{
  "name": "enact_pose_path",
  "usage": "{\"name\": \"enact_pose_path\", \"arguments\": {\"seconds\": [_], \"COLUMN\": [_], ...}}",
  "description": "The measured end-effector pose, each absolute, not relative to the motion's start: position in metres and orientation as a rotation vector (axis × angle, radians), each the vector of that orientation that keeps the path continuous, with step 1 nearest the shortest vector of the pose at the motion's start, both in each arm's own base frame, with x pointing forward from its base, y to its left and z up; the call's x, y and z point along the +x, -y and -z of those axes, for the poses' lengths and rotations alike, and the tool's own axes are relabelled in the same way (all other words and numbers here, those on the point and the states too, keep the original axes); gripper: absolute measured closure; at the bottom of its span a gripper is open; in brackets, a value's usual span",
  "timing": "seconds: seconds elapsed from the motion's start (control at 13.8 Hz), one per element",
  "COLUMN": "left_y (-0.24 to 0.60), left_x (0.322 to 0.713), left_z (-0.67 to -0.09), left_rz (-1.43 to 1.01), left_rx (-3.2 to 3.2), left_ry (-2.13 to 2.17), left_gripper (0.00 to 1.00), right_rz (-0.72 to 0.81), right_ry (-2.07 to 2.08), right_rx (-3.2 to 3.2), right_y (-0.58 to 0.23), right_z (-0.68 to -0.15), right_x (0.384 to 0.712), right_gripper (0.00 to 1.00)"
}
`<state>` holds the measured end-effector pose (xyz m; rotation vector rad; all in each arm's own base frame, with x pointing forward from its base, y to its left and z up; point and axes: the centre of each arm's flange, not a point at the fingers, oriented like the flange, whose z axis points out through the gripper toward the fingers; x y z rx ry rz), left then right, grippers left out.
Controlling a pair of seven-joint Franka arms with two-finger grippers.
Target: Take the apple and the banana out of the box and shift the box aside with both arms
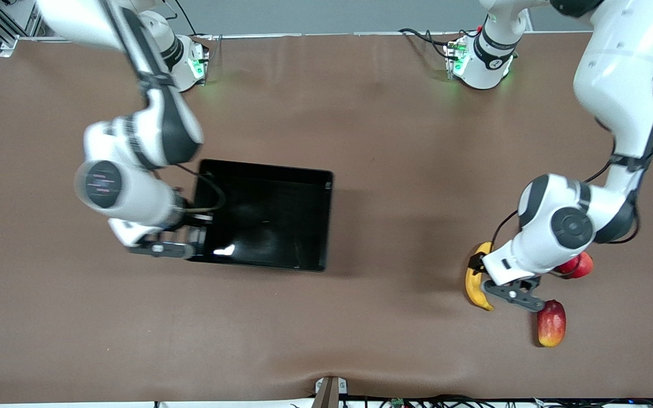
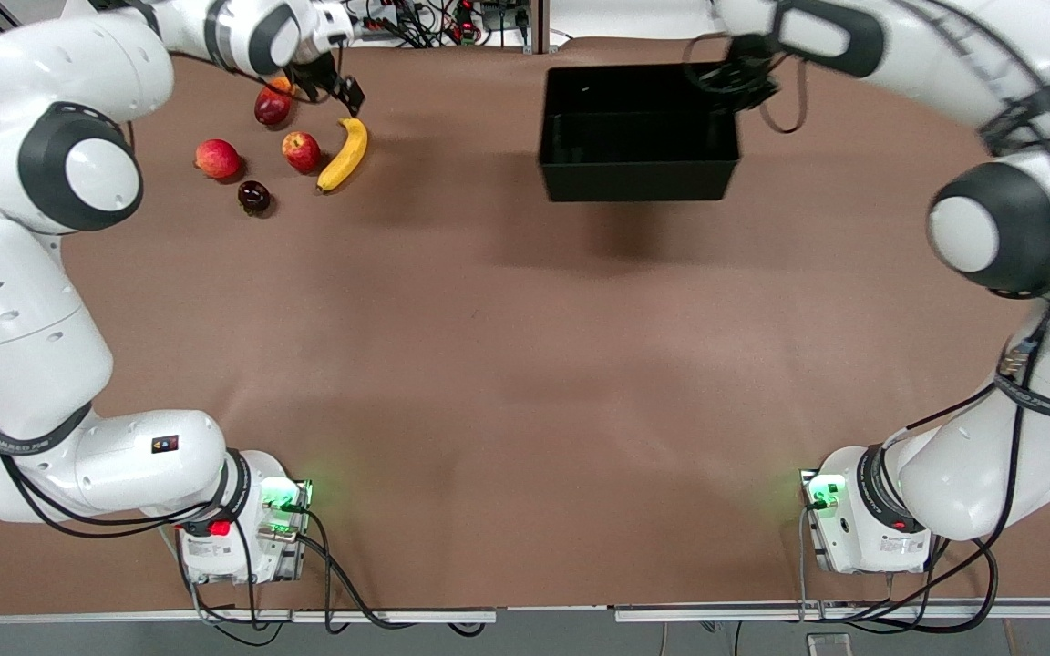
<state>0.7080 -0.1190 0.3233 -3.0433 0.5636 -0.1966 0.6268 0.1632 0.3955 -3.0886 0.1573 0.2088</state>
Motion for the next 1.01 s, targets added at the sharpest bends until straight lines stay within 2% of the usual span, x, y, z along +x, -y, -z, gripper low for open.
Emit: {"name": "enact_pose_path", "arguments": {"seconds": [0.43,0.72,1.01], "left_y": [0.128,0.125,0.129], "left_x": [0.679,0.643,0.61], "left_z": [-0.448,-0.526,-0.585], "left_rz": [0.236,0.2,0.238], "left_rx": [-2.991,-2.991,-2.996], "left_ry": [-0.407,-0.333,-0.236], "left_gripper": [0.0,0.0,0.0], "right_rz": [-0.301,-0.239,-0.218], "right_ry": [-0.122,-0.039,-0.081], "right_rx": [-3.067,-3.079,-3.071], "right_y": [0.074,0.163,0.232], "right_z": [-0.354,-0.337,-0.285], "right_x": [0.603,0.586,0.571], "right_gripper": [0.96,0.96,0.96]}}
